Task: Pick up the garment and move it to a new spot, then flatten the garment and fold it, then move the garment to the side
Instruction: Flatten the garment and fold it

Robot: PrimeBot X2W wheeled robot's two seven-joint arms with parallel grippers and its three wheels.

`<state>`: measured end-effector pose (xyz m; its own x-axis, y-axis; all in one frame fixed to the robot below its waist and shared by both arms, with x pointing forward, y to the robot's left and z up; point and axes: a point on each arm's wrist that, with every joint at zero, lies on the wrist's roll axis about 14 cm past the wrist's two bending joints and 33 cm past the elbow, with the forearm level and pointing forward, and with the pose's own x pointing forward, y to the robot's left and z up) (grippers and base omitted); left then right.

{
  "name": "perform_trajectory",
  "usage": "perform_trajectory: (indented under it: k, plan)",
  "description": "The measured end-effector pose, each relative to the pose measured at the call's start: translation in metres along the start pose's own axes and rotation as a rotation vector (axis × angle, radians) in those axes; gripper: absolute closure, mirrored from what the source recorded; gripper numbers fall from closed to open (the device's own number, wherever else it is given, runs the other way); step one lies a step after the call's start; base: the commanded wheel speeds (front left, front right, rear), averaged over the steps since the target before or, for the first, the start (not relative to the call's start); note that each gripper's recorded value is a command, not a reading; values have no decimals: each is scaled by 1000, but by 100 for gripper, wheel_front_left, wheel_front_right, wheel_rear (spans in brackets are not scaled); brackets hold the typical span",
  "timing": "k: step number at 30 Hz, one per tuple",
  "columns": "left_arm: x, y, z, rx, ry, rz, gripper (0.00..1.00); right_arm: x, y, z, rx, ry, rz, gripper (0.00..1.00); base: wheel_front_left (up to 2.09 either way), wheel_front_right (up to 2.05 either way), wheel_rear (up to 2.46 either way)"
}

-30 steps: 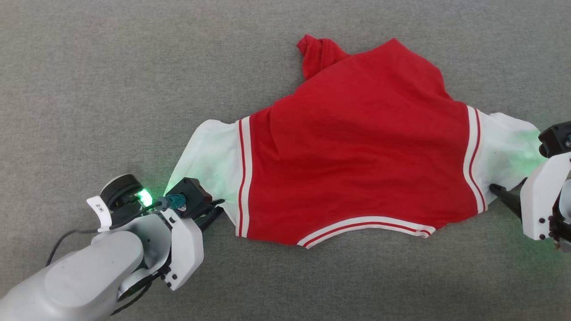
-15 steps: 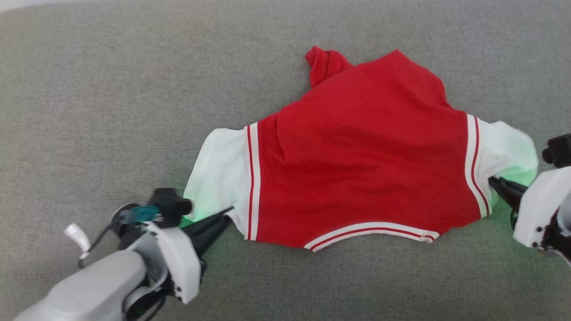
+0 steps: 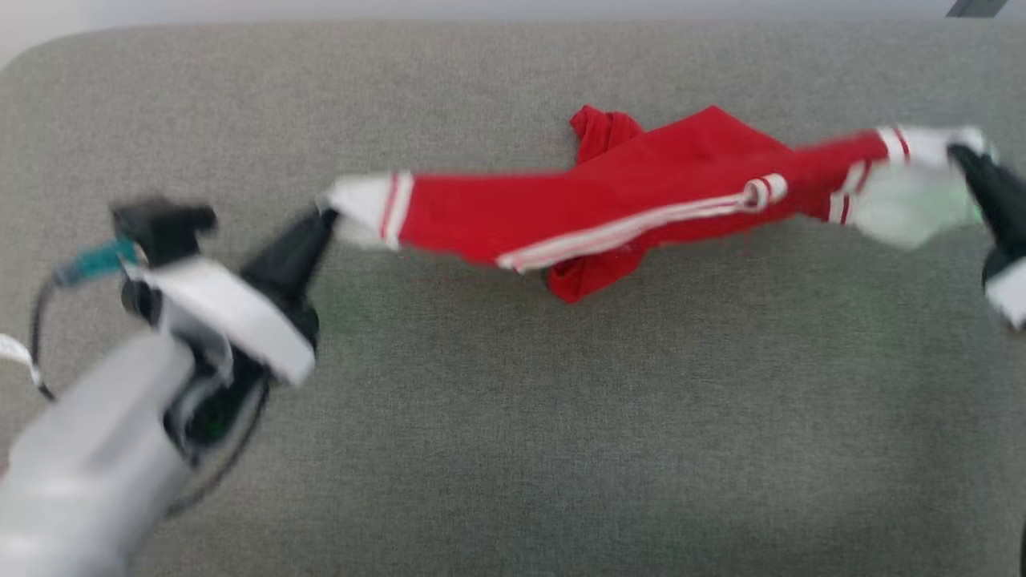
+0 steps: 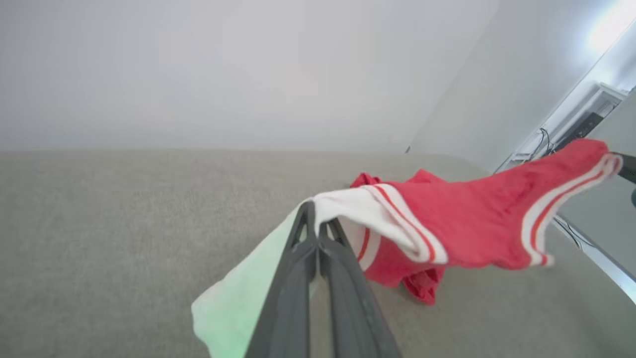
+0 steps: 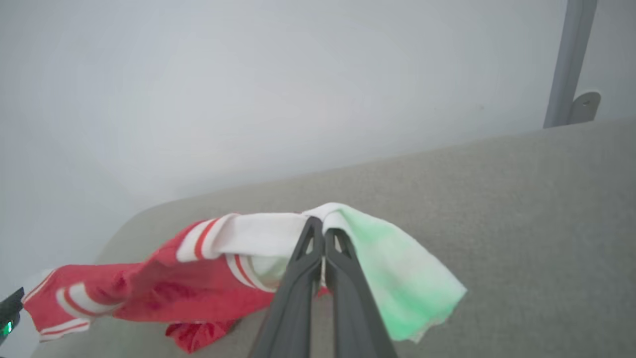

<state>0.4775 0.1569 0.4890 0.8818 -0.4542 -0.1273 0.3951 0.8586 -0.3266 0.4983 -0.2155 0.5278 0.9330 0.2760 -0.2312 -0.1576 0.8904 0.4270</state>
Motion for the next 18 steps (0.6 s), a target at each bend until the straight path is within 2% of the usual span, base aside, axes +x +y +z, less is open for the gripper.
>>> perform_trajectory:
  k: [6, 8, 12, 14, 16, 18]
  plan:
    - [45, 27, 52, -41, -155, 89, 100, 52, 23, 55, 89, -170, 55, 100, 0, 0, 0]
    - [62, 39, 72, -46, -188, 121, 100, 73, 32, 73, 85, -202, 71, 100, 0, 0, 0]
    - [96, 62, 133, -56, -311, 182, 100, 113, 49, 123, 92, -319, 93, 100, 0, 0, 0]
    - [111, 68, 159, -45, -357, 201, 100, 129, 55, 146, 81, -374, 93, 100, 0, 0, 0]
    - [124, 67, 183, -39, -403, 203, 100, 144, 58, 163, 119, -421, 87, 100, 0, 0, 0]
    - [137, 61, 221, -39, -480, 195, 100, 155, 66, 189, 68, -481, 66, 100, 0, 0, 0]
